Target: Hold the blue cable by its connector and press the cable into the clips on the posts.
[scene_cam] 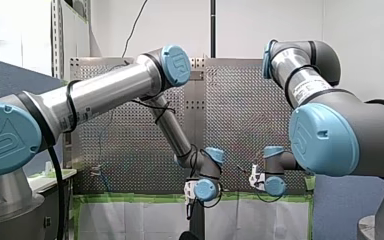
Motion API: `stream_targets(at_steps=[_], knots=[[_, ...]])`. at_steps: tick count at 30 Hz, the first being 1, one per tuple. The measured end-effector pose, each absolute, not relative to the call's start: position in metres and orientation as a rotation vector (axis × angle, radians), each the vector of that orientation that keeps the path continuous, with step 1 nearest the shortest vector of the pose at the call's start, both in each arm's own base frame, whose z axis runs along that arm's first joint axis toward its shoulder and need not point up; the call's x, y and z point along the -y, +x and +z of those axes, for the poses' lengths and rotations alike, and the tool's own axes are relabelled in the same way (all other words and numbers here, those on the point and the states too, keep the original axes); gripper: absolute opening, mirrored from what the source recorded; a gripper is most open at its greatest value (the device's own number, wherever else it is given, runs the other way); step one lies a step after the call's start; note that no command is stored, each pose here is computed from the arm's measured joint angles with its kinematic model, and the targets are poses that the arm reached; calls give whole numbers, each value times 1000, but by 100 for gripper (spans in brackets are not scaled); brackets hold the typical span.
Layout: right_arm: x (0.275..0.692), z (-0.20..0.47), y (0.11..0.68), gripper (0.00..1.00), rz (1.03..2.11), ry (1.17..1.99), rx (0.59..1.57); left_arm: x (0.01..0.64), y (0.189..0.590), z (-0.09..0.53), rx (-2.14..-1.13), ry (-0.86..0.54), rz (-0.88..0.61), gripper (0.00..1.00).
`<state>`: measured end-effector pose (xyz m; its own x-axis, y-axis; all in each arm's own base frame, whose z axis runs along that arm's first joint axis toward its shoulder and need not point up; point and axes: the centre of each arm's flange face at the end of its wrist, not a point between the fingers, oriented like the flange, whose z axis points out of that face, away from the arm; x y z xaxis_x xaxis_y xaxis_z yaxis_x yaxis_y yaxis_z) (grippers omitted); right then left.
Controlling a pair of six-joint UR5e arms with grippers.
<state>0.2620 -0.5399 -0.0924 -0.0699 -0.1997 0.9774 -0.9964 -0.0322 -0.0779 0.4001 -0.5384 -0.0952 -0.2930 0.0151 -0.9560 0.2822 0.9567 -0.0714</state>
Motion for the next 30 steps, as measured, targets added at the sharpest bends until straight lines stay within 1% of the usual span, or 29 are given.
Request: stream_targets(at_steps=[5, 13, 26, 30], knots=[[553, -79, 251, 0, 1209, 1345, 1371, 542, 399, -113, -1886, 231, -231, 0], [564, -50, 250, 0, 1234, 1389, 1309, 556, 406, -110, -1904, 205, -241, 0], [573, -46, 239, 0, 1294, 1436, 1278, 603, 416, -75, -1839, 110, -370, 0], [574, -46, 237, 0, 1313, 1453, 1264, 614, 422, -64, -1812, 88, -384, 0]])
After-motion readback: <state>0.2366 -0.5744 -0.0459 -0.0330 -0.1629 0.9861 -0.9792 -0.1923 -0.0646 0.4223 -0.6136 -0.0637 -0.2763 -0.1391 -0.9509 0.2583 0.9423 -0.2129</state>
